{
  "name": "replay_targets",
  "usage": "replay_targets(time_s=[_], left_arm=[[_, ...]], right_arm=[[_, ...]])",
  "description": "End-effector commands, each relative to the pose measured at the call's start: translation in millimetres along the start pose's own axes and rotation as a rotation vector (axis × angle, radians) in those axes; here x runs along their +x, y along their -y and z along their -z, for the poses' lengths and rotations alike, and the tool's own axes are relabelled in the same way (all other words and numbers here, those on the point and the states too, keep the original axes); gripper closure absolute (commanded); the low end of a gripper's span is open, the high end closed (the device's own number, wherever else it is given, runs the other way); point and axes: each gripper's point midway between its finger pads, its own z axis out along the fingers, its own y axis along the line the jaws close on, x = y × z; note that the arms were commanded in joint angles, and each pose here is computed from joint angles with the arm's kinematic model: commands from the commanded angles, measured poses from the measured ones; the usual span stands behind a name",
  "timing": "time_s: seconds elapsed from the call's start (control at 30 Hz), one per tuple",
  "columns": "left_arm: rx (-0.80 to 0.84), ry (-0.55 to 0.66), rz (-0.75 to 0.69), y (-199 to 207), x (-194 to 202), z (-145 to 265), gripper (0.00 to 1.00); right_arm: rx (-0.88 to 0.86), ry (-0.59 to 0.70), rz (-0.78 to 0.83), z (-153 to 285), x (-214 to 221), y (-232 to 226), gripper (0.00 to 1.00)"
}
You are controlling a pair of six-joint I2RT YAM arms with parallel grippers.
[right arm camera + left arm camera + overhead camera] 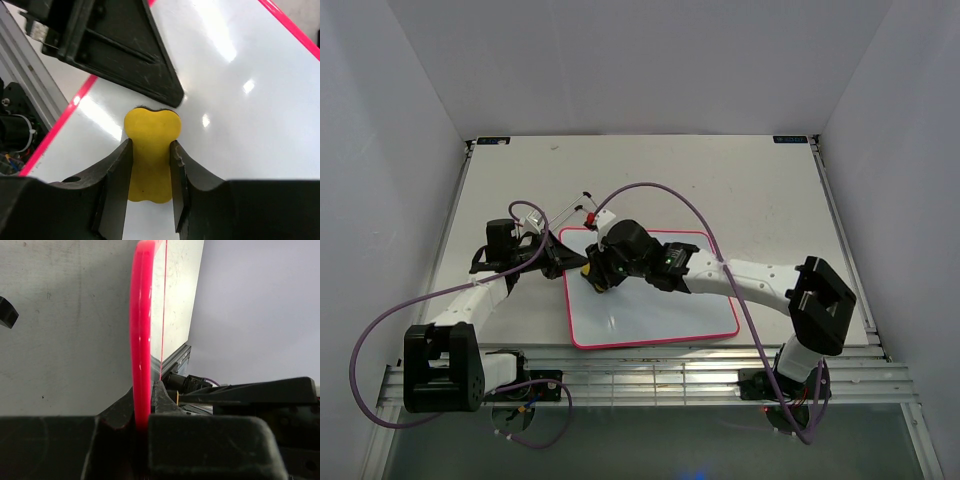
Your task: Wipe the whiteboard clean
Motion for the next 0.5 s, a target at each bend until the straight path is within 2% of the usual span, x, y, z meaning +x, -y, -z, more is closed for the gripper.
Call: replay_targets(time_s=[0.0, 0.23, 0.43, 0.47], left_arm=[[-0.09, 0.143, -0.129, -10.8, -28.2, -1.1, 1.0], [-0.083, 0.137, -0.133, -9.7, -27.2, -1.1, 1.0], [-0.064, 0.122, -0.154, -5.4, -24.6, -1.9, 1.0], [-0.061, 0.117, -0.159, -4.6, -23.5, -2.6, 1.0]], right_arm=[[0.192, -0.263, 0.05, 9.0, 90.4, 62.8, 0.83], [0.207, -0.307, 0.014, 8.1, 103.6, 98.3, 0.83], [0.119, -0.247, 0.049, -18.2, 55.7, 84.8, 0.83], [0.038, -0.222, 0.058, -22.7, 38.3, 67.4, 0.83]])
